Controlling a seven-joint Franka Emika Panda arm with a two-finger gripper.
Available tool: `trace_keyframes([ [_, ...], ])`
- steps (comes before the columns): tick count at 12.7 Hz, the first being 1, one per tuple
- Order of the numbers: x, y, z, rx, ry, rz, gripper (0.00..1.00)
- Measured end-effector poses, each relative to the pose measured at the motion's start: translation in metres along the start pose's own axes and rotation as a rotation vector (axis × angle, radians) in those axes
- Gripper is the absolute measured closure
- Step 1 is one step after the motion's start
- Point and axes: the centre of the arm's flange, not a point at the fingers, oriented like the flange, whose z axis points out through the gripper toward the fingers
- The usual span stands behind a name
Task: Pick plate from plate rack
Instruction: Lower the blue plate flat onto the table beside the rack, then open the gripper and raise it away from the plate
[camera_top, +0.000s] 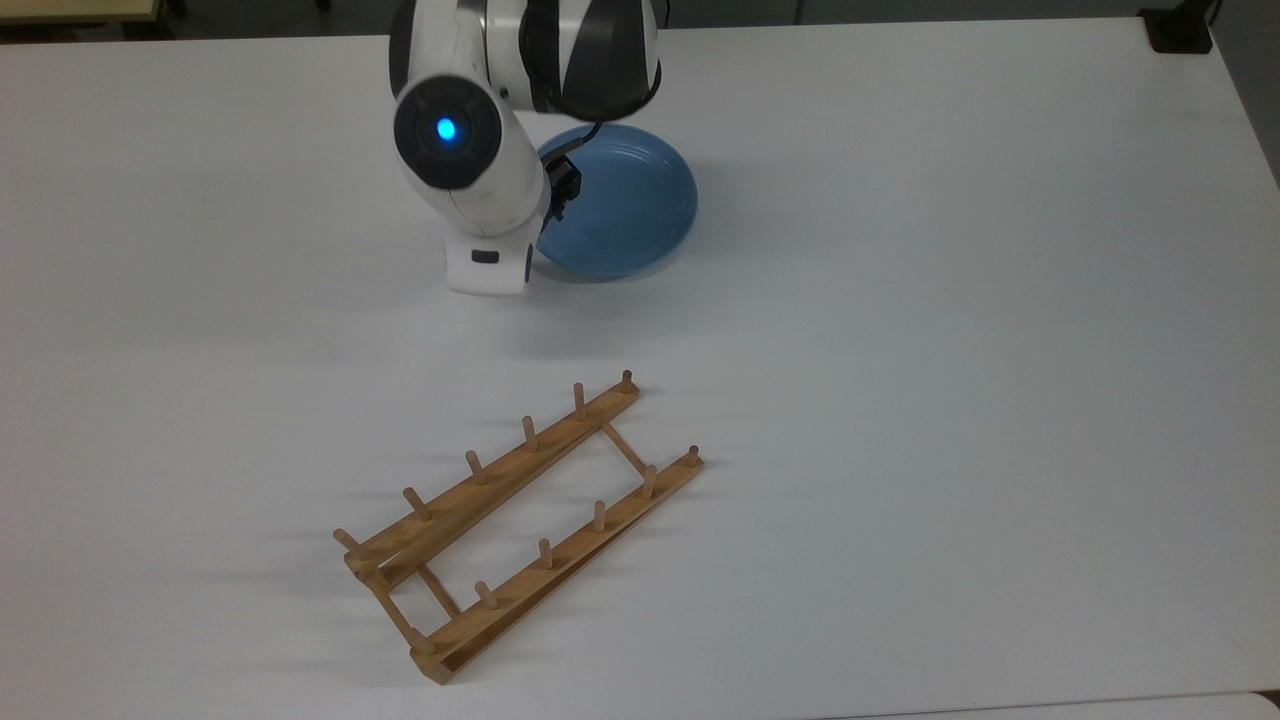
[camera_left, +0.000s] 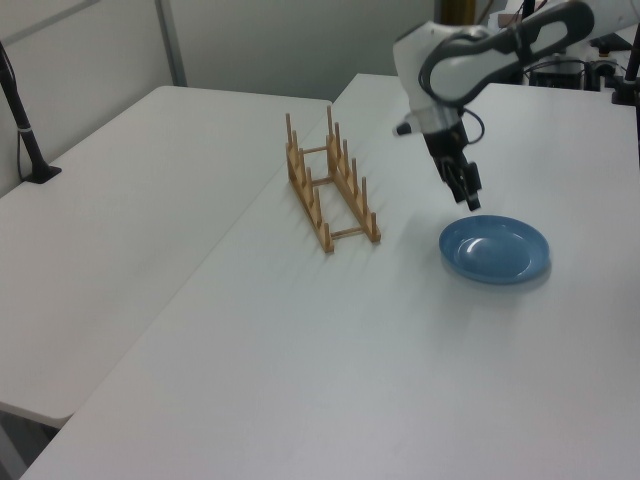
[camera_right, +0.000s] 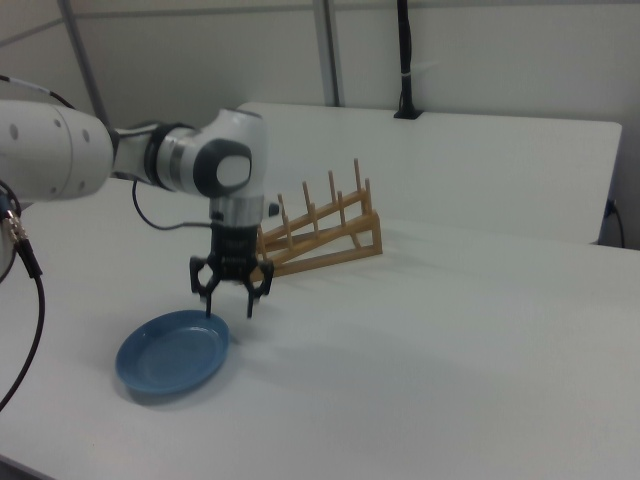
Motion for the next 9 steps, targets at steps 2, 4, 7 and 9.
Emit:
trace_keyframes([
  [2,-0.004,-0.005,-0.035,-0.041,0.051,0.089,0.12],
  [4,-0.017,-0.019,-0.085,-0.089,0.127,0.213,0.00],
  [7,-0.035,-0.043,-0.136,-0.125,0.219,0.392,0.00],
  [9,-0.056,-0.068,-0.177,-0.139,0.298,0.543,0.00],
])
